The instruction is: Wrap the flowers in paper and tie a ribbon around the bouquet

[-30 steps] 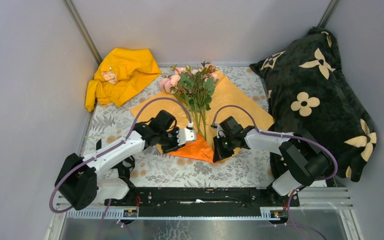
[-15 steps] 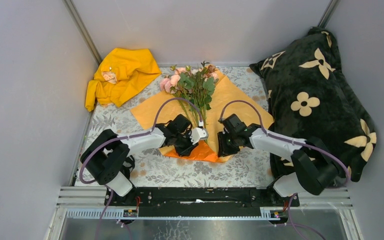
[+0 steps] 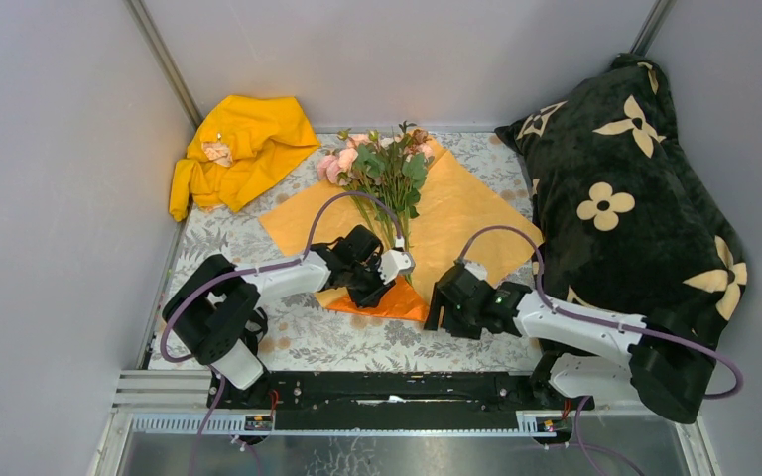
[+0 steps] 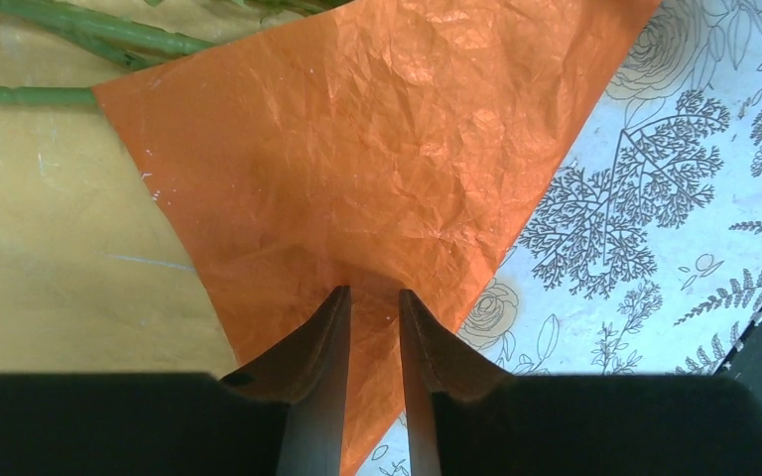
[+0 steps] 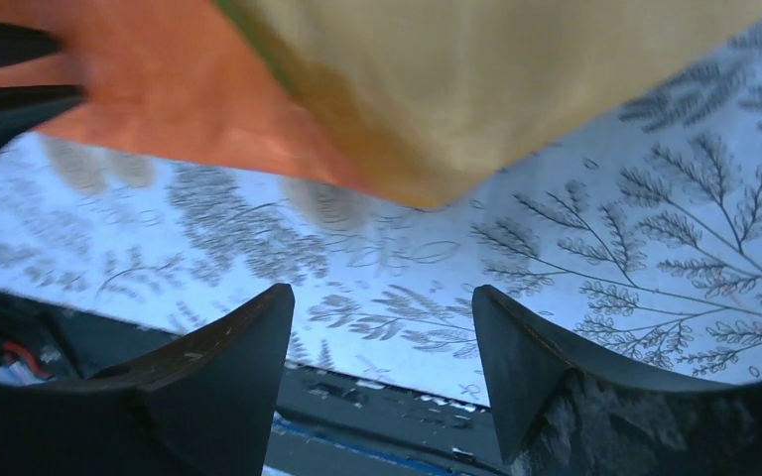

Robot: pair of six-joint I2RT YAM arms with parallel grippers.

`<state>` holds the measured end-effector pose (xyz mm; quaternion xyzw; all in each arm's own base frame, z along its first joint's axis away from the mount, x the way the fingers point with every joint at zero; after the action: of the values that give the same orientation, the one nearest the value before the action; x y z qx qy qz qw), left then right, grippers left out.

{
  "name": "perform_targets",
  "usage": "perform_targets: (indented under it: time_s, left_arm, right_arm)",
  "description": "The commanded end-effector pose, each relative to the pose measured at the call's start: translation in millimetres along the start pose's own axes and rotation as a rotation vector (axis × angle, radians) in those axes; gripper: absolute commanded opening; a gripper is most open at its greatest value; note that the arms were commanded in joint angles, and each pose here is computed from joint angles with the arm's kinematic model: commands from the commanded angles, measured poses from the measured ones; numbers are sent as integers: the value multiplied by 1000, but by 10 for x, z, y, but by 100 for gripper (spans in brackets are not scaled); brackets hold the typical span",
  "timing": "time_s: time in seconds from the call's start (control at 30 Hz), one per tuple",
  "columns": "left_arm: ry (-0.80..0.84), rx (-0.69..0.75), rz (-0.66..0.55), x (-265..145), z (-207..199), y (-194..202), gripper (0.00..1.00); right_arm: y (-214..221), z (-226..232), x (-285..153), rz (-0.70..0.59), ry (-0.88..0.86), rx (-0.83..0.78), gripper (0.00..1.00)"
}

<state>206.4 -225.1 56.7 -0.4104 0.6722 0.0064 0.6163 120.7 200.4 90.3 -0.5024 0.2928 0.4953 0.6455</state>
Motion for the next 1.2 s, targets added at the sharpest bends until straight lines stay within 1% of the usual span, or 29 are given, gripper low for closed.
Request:
perform_targets:
  time_s: [0.0,0.2,0.3,0.37,0.53,0.6,0.67,0.8,0.87,0.93,1.07,1.17]
  left_arm:
    - [-8,-10,-5,-31,-18,20,31]
    - [7,-11,-24,-42,-38,-20,31]
    - [5,-12,-24,-42,-38,-18,31]
    - [3,-13,-25,-40,-33,-19,31]
    - [-5,-12,-24,-28,-24,-15,31]
    - [-6,-12,-21,-20,-18,-9,31]
    - [-5,-12,-19,-13,-15,-4,31]
    - [12,-5,-20,-21,-40,-9,31]
    - [42,2,-20,-57,-84,-30,32]
    - [77,22,-19,-132,-146,-72,35]
    - [140,123,-29,-340,-287,-266,43]
    - [155,151,-82,-422,-368,-534,45]
  right_arm:
    - [-6,-8,209,-101,71,203,75]
    - [-25,-109,439,-166,146,259,73]
    - [-13,-173,526,-164,203,251,69]
    - [3,-245,553,-174,242,253,61]
    - [-37,-406,493,-244,318,256,34]
    - [-53,-431,467,-259,327,236,26]
    - [-89,-411,454,-268,321,199,20]
    - [-117,-406,441,-255,347,134,11]
    - [-111,-430,418,-246,367,112,1]
    - [-109,-451,387,-238,385,89,0]
    - [-144,-479,318,-212,444,-3,0]
    - [-194,-464,300,-168,501,-98,0]
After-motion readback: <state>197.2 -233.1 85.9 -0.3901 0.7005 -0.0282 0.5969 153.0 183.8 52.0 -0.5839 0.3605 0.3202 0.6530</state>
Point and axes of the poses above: each gripper's point midway between its finger pads, its own x axis out along the fingers, its own z axis along the line the jaws close on, y = z × x, the point moved 5 cm from there along -x, back along the fingers, and after that the axes turned 11 degrees about -x, right-handed, at the moved point
